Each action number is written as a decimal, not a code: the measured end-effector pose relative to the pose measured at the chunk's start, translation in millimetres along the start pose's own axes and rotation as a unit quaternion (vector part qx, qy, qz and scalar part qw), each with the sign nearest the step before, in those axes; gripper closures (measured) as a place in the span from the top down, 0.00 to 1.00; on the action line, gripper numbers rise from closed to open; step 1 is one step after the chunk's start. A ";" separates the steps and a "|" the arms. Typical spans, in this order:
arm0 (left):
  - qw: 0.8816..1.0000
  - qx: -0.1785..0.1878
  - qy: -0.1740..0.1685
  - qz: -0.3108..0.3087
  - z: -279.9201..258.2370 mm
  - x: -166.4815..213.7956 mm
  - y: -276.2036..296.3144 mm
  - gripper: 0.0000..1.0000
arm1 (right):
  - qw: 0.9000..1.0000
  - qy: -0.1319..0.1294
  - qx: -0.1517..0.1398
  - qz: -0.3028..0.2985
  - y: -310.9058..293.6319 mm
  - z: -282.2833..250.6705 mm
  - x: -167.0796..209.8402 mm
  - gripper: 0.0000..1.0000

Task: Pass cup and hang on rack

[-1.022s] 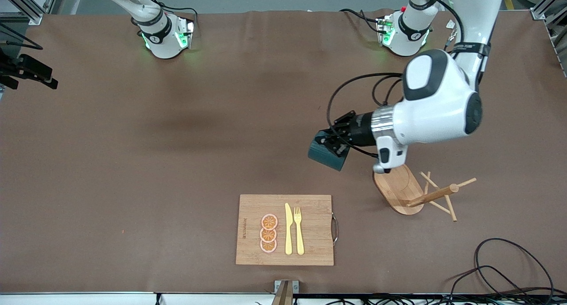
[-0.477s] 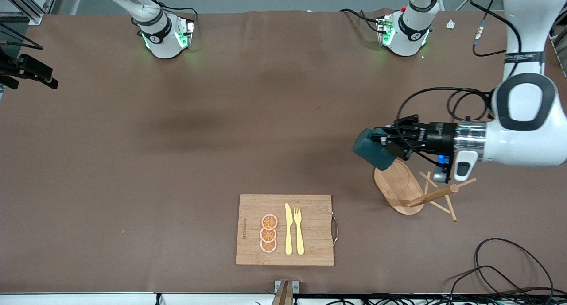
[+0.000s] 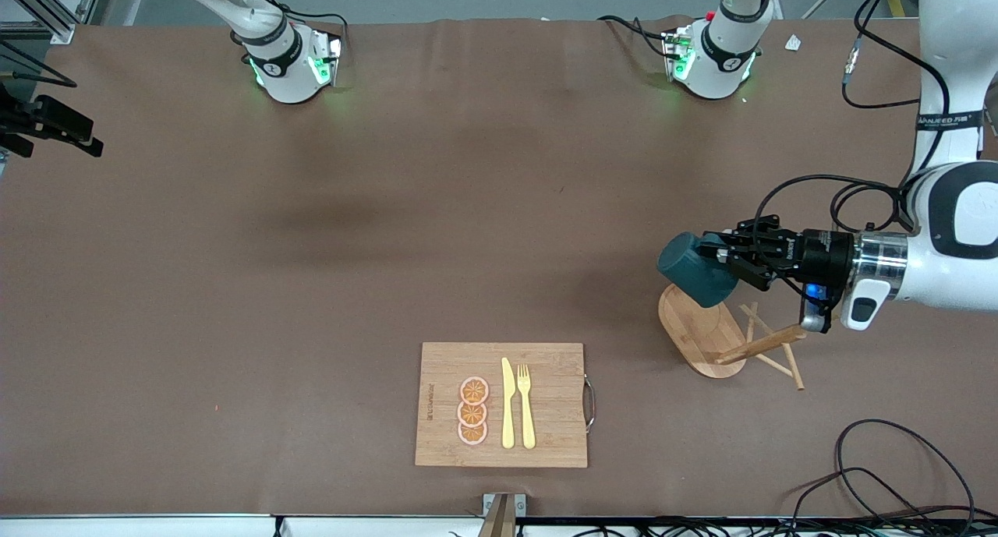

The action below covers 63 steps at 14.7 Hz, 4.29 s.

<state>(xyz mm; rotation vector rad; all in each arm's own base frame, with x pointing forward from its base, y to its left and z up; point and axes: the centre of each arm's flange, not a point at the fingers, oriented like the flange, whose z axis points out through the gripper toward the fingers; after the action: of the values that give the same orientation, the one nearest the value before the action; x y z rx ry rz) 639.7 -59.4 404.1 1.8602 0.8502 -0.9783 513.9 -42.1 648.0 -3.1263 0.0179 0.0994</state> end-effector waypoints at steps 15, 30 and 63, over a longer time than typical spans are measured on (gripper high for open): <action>0.998 -0.041 -0.022 0.053 -56.2 49.7 -48.2 0.21 | 1.000 0.000 0.000 0.000 0.0 0.0 0.0 1.00; 0.995 -0.061 -0.026 0.080 -77.3 80.1 -65.6 0.35 | 1.000 0.000 0.000 0.000 -0.3 0.1 -0.1 1.00; 0.788 0.371 0.374 0.320 -100.1 -197.6 38.0 1.00 | 1.000 -0.005 -0.011 -0.001 0.2 -6.9 -5.7 1.00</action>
<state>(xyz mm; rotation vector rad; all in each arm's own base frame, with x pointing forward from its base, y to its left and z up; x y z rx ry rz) 609.2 -19.8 623.1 3.0268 0.1310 -0.0635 508.7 -42.4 655.3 -3.1481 0.0149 0.1165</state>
